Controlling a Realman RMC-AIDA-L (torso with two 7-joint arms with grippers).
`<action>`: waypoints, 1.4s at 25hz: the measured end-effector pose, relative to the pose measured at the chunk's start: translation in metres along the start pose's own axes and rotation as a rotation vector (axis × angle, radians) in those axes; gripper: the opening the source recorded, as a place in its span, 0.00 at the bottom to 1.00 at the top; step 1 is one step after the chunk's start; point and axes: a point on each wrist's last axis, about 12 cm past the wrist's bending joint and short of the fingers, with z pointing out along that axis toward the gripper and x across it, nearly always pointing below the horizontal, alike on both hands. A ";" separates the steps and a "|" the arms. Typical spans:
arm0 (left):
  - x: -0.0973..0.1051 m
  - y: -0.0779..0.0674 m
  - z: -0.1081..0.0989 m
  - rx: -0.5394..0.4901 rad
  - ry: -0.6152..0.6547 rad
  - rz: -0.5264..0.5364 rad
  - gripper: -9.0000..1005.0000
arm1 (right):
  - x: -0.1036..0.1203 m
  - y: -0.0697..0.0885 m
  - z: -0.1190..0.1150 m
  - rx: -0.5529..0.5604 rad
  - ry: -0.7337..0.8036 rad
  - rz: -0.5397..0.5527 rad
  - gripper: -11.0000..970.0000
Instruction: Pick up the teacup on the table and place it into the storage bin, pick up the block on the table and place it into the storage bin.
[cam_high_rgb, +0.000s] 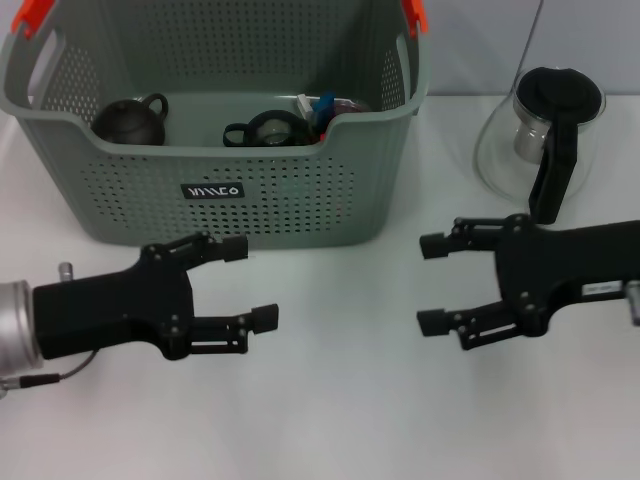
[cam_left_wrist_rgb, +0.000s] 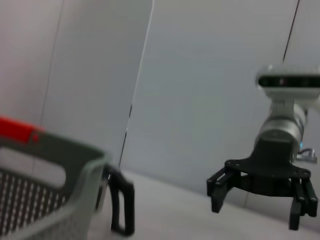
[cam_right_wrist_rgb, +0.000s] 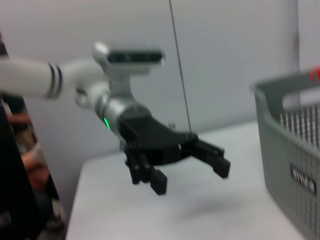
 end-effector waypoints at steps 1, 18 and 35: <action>0.002 0.002 0.002 -0.004 0.014 -0.002 0.94 | 0.002 -0.002 0.004 0.006 0.024 0.005 0.97; 0.021 0.015 0.015 -0.077 0.095 -0.067 0.95 | 0.024 -0.015 0.032 0.072 0.137 -0.014 0.97; 0.022 0.013 0.017 -0.072 0.092 -0.073 0.95 | 0.024 -0.016 0.031 0.079 0.132 -0.015 0.97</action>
